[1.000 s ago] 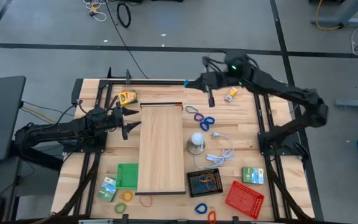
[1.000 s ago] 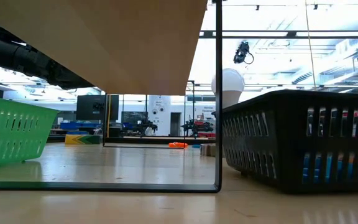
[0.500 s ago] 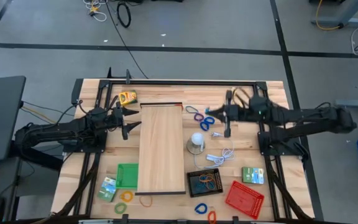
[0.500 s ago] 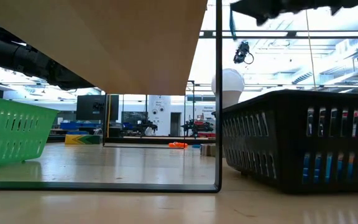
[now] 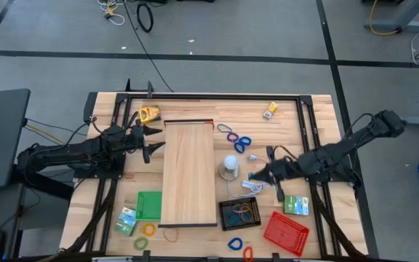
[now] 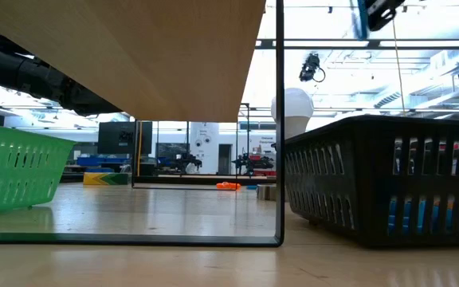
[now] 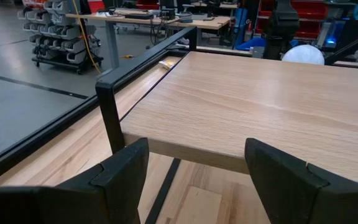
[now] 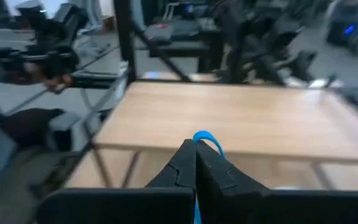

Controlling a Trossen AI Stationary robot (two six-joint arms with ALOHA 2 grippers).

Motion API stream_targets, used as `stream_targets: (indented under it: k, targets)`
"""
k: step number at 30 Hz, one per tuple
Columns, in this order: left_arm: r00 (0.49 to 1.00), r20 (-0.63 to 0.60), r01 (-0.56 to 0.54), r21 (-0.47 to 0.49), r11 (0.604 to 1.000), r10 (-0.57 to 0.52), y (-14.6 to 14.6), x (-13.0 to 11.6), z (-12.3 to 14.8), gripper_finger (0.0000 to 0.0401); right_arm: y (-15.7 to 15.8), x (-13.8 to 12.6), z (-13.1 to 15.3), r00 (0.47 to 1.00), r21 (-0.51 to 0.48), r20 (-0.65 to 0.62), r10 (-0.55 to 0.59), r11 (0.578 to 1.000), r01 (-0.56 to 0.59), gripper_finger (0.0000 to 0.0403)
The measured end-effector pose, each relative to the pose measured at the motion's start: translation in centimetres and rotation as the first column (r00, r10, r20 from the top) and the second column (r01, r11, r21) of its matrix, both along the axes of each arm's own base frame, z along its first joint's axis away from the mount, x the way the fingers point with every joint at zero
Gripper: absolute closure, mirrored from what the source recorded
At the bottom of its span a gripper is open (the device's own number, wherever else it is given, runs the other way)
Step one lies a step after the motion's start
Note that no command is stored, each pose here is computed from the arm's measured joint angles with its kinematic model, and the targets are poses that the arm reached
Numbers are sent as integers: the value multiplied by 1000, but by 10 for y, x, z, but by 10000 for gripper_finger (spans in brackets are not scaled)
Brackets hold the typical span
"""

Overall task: Pick & Place Office Desk Supplies
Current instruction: Put the top blue rubber band into the black bin

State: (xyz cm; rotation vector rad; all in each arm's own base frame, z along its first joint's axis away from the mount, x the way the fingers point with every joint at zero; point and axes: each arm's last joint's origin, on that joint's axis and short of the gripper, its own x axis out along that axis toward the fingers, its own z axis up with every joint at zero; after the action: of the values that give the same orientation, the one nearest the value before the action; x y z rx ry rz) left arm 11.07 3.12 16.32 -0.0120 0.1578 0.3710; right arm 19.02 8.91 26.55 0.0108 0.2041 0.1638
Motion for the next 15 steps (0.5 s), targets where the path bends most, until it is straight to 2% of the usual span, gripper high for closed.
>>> stream_targets:
  k: [4,9,15]
  targets:
    - [1000,0,-3,0,1000,3,0,0,0,128,19,-1,-8,998,95,-52,47,995,-41,403]
    - [1000,-1,-1,0,1000,1,0,0,0,128,38,11,-32,986,194,-160,52,981,-20,403]
    - [1000,-3,-1,-2,1000,1,0,0,0,128,59,29,-60,980,248,-187,73,968,-24,403]
